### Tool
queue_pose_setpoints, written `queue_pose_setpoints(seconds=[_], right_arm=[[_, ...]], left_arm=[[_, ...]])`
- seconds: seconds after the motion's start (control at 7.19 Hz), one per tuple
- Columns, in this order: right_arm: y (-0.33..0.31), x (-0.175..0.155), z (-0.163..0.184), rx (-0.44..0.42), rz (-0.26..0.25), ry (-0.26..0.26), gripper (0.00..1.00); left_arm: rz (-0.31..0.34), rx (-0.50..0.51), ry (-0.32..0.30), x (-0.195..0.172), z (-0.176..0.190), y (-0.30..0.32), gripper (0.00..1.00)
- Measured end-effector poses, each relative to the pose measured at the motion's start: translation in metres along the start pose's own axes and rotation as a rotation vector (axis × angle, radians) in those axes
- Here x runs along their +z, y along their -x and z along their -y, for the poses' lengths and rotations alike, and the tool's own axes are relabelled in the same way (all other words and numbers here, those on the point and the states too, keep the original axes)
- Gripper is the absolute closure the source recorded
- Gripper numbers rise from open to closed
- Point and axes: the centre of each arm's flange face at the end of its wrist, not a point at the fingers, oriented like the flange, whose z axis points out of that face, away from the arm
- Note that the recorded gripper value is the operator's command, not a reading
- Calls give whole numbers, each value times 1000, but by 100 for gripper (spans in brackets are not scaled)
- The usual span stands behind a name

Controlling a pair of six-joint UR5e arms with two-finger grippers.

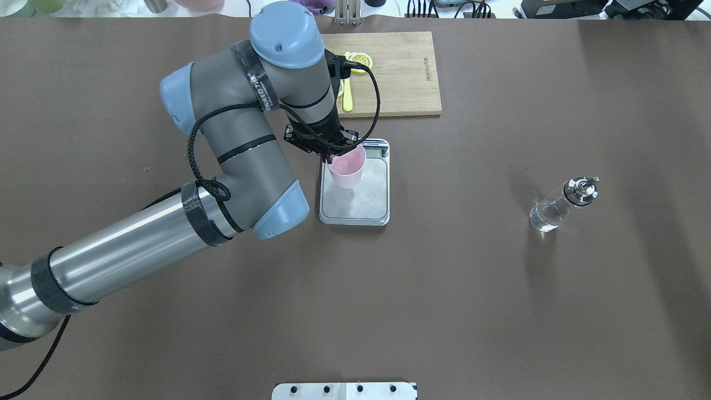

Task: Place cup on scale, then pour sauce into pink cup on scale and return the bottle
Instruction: 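Carry the pink cup with the left gripper onto the scale, then release the cup and withdraw the left gripper away from the scale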

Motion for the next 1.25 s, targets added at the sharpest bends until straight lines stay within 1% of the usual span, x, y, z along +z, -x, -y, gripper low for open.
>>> queue_pose_setpoints(seconds=[0.28,0.42,0.56,0.83,1.11,1.25], right_arm=[[0,0,0,1,0,0,0],[0,0,0,1,0,0,0],[0,0,0,1,0,0,0],[0,0,0,0,0,0,0],[1,-1,1,-3,0,-2,0],[3,-2,2,-14,-3,-9,0]], left_arm=[[4,21,3,16,-9,-15,100],[5,26,-4,20,-11,-18,97],[5,29,-9,21,-12,-19,41],[7,30,-13,23,-12,-19,3],[8,29,-18,19,-9,-16,3],[0,20,-31,5,-1,-6,3]])
